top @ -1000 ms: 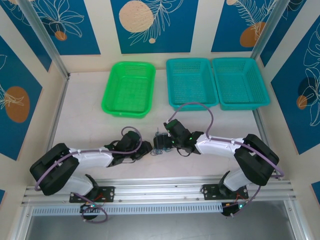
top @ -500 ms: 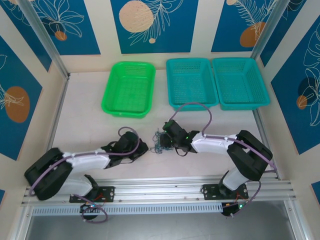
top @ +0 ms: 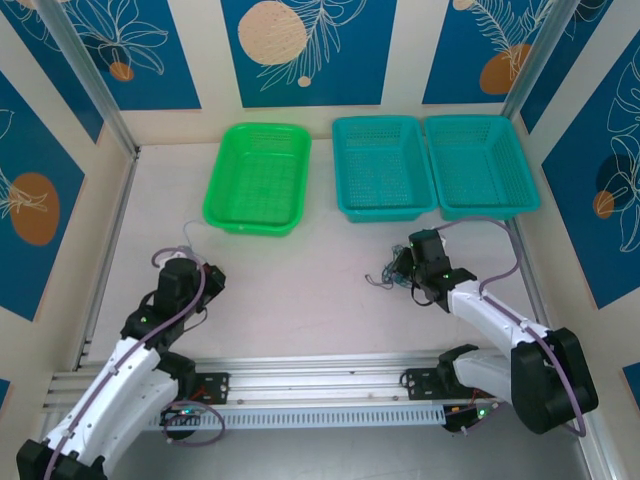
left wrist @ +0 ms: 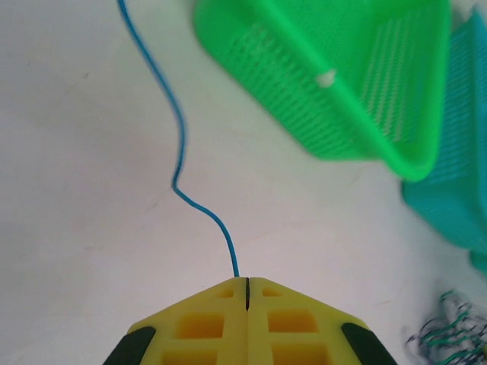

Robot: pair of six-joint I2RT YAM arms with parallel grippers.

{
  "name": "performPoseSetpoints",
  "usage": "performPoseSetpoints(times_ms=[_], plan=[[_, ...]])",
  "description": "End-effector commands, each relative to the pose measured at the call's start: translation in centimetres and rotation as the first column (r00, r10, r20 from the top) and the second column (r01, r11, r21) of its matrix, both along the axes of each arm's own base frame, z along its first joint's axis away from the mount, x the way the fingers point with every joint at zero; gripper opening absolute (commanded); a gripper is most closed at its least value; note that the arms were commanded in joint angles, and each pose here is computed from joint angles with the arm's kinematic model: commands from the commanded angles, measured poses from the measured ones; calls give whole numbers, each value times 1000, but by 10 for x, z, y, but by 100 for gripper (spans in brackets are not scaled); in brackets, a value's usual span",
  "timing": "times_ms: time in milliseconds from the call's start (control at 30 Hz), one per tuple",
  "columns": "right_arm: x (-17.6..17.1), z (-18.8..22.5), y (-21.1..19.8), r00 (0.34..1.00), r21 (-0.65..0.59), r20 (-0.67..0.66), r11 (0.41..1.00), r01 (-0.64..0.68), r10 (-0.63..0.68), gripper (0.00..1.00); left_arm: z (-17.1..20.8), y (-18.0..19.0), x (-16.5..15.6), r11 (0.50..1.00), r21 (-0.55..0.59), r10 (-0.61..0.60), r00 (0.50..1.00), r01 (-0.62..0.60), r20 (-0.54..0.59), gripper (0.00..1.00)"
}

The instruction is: Untangle the cables

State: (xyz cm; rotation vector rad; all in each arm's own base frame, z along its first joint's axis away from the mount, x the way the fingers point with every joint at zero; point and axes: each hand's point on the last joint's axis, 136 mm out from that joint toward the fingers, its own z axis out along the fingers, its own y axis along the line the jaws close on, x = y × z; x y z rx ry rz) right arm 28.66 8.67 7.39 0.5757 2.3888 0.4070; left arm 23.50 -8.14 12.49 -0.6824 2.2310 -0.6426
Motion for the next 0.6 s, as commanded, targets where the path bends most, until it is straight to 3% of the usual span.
performPoseSetpoints(times_ms=[0, 267, 433, 567], plan=[[0, 10, 30, 989, 86, 20, 986, -145, 143, 14, -17, -12, -4, 993, 23, -117, 993, 118, -29, 0], [-1, 23, 74, 952, 148, 24, 941, -304, 304, 7, 24, -27, 2, 968, 65, -247, 964, 241, 101, 0], [-4, 34, 93, 936, 142, 41, 926, -351, 348, 5, 81, -45, 8, 948, 24, -317, 926, 319, 208, 0], [-4, 46, 104, 927, 146, 67, 916, -375, 368, 2, 137, -56, 30, 942, 28, -328, 900, 334, 286, 0]])
